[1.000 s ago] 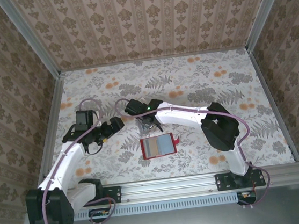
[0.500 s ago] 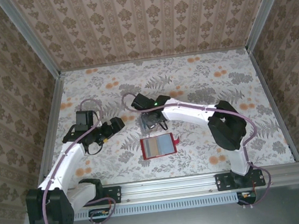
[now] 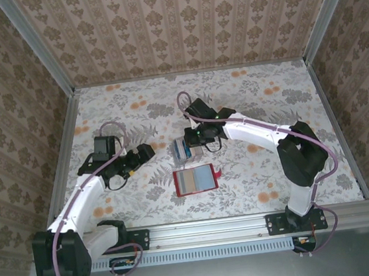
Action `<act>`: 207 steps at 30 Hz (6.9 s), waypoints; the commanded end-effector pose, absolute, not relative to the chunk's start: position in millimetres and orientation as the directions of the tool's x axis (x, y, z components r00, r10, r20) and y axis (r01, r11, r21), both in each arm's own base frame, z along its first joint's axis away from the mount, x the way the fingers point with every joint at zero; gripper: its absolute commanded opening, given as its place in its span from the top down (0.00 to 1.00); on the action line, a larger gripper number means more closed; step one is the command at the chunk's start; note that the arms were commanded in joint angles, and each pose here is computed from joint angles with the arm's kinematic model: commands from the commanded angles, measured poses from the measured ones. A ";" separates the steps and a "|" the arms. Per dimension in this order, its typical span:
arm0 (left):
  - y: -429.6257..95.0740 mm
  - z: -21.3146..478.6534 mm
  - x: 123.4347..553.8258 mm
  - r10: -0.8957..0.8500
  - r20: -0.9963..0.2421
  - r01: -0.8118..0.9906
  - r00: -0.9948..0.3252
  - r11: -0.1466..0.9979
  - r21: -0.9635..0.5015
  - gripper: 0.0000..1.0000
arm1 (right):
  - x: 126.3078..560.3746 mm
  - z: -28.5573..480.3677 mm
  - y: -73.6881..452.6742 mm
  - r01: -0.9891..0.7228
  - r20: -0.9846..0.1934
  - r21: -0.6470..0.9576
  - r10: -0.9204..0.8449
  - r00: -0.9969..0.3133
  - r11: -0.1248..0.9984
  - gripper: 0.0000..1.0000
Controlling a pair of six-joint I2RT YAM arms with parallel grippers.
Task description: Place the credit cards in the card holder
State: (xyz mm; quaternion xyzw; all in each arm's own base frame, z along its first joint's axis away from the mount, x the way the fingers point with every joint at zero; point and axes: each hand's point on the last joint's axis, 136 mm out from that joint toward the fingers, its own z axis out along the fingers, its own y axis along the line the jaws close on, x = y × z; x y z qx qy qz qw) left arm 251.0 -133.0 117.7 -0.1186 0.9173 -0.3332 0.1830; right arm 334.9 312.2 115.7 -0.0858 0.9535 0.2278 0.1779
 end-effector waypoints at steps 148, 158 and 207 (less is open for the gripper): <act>-176.8 107.8 255.4 -0.214 -0.259 0.032 -0.942 0.709 -0.704 0.00 | 338.0 114.4 330.9 -0.206 -0.355 0.472 -0.030 -0.935 0.857 1.00; -175.9 116.1 251.3 -0.208 -0.293 0.062 -0.933 0.709 -0.703 0.00 | 339.5 122.7 322.1 -0.208 -0.373 0.450 -0.029 -0.928 0.868 1.00; -191.2 32.9 169.8 0.102 -0.216 0.187 -0.971 0.887 -0.423 0.12 | 220.3 62.7 280.0 -0.092 -0.132 0.801 0.025 -0.991 0.591 1.00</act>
